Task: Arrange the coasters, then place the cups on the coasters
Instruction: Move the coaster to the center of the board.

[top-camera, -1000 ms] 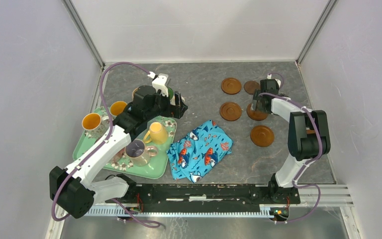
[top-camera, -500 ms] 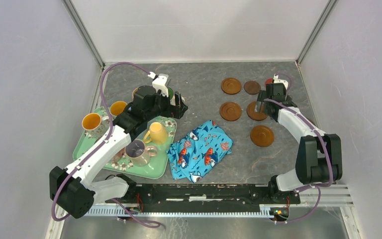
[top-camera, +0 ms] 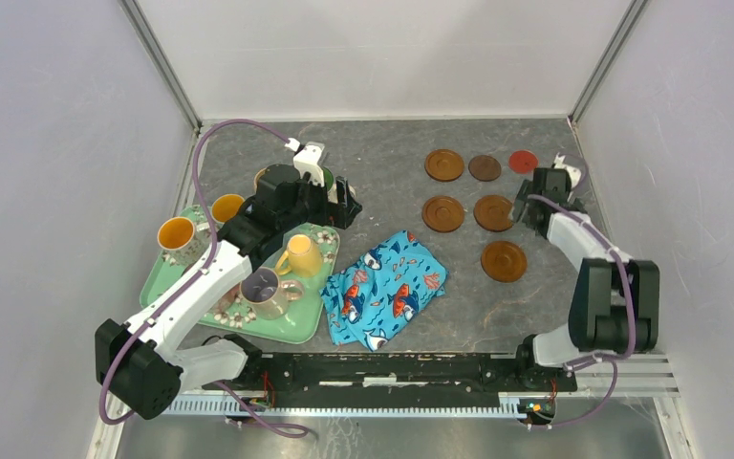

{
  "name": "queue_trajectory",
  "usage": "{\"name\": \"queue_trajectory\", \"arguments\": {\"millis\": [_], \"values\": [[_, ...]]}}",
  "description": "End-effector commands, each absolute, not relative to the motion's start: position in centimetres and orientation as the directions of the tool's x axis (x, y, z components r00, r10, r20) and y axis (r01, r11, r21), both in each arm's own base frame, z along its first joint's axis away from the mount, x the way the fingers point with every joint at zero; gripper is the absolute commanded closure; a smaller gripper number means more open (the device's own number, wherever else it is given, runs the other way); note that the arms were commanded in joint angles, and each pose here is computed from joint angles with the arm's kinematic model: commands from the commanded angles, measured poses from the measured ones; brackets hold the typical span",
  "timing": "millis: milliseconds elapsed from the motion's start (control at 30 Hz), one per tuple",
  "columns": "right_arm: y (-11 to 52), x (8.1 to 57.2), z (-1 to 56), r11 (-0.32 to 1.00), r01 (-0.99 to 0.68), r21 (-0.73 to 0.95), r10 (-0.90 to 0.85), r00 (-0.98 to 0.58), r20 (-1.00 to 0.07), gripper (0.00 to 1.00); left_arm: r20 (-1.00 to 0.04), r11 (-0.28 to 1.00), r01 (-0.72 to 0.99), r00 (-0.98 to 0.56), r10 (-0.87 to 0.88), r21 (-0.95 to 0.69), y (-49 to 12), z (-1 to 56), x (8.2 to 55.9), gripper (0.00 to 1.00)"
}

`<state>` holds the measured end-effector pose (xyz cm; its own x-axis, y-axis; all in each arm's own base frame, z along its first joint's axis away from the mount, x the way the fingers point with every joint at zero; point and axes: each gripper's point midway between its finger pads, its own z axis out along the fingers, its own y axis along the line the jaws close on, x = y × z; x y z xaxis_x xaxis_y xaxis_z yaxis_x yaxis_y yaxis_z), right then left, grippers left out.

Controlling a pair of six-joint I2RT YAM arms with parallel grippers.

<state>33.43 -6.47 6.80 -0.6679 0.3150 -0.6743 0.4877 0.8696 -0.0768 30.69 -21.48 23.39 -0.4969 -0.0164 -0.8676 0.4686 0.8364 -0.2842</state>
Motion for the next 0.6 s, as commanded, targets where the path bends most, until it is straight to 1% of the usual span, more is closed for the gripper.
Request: {"name": "queue_trajectory", "arguments": {"millis": [0, 267, 367, 567], "values": [[-7.9, 40.0, 10.0, 0.841, 0.540, 0.040, 0.372, -0.521, -0.769, 0.02, -0.886, 0.823, 0.485, -0.462, -0.045, -0.294, -21.7, 24.7, 31.0, 0.00], [-10.5, 47.6, 9.2, 0.819, 0.571, 0.057, 0.402, -0.501, -0.767, 0.02, -0.889, 0.823, 0.487, -0.455, -0.047, -0.292, -21.7, 24.9, 31.0, 0.00], [-11.5, 49.3, 8.9, 0.813, 0.581, 0.044, 0.402, -0.505, -0.764, 0.02, -0.890, 0.823, 0.487, -0.454, -0.046, -0.292, -21.7, 24.9, 30.9, 0.00], [-12.7, 51.0, 7.7, 0.808, 0.589, 0.008, 0.394, -0.531, -0.750, 0.02, -0.890, 0.820, 0.491, -0.452, -0.049, -0.294, -21.7, 25.1, 30.9, 0.00]]}}
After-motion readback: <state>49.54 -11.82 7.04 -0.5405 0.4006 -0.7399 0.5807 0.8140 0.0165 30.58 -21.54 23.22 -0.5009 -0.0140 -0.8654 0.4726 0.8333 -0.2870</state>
